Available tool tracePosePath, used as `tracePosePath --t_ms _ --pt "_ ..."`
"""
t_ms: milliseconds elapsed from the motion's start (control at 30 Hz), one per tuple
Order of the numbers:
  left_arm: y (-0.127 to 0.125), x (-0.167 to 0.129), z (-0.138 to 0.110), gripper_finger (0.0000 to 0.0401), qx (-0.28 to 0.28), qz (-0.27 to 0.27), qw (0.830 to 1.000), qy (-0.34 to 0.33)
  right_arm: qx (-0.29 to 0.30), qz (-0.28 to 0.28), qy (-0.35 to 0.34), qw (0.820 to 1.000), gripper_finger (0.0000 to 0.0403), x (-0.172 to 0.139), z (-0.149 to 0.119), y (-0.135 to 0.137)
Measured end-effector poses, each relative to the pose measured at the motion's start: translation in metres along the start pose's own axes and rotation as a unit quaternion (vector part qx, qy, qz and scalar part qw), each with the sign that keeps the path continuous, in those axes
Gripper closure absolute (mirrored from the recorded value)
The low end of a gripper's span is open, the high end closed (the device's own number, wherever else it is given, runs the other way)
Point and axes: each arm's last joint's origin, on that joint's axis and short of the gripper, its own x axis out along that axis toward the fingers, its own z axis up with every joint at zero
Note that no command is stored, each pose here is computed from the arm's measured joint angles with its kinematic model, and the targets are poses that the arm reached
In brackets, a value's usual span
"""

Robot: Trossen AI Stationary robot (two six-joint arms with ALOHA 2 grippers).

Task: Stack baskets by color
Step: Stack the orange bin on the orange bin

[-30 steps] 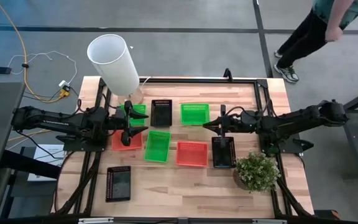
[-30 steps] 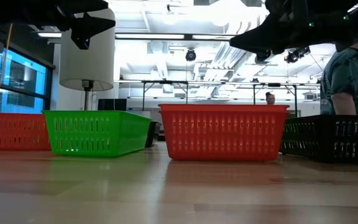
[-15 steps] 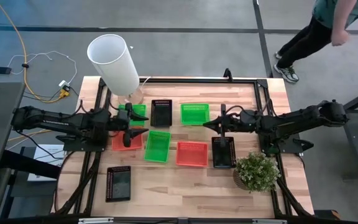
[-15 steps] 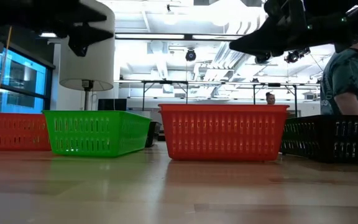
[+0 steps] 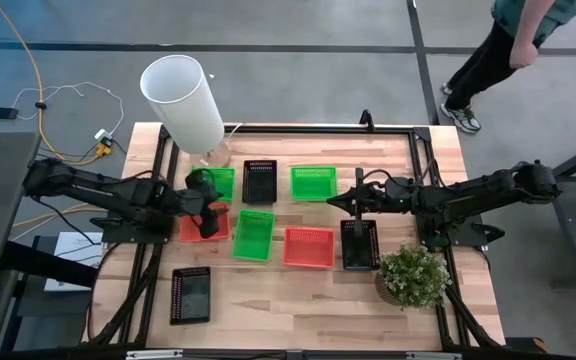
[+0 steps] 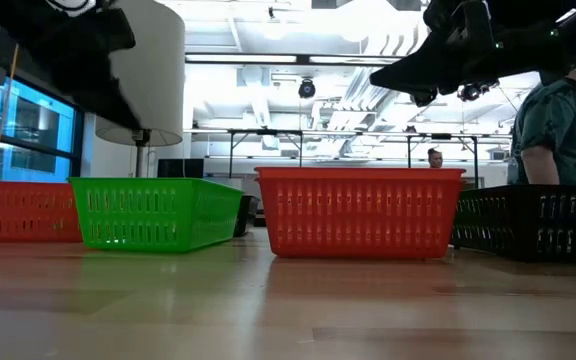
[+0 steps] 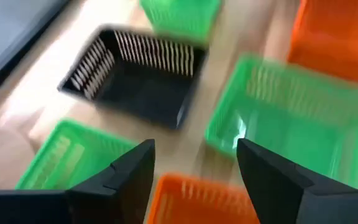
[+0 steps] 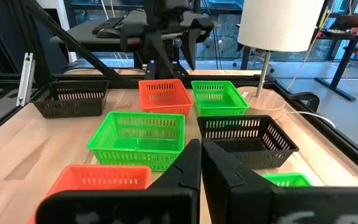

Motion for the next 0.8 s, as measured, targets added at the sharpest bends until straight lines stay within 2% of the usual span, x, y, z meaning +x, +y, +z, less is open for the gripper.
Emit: tracePosePath --t_ms 100,267,400,500,800 --pt "-0.004 0.001 0.004 0.0191 0.031 -0.014 0.997 0.076 0.0 0.0 0.002 1.0 0.0403 0.0 0.0 0.0" --pt "-0.01 0.002 0.008 0.0192 0.056 -0.033 0.98 0.189 0.0 0.0 0.009 1.0 0.0403 0.0 -0.002 0.0" --pt "-0.008 0.005 0.001 0.0192 0.085 0.011 0.956 0.279 -0.001 0.0 0.01 1.0 0.0403 0.0 -0.002 0.0" --pt "-0.007 0.011 -0.002 0.0192 0.097 0.04 0.945 0.309 -0.001 0.0 0.011 1.0 0.0403 0.0 -0.002 0.0" --pt "-0.008 0.036 -0.002 0.0192 0.123 0.058 0.931 0.338 -0.001 0.0 0.012 1.0 0.0403 0.0 -0.002 0.0"
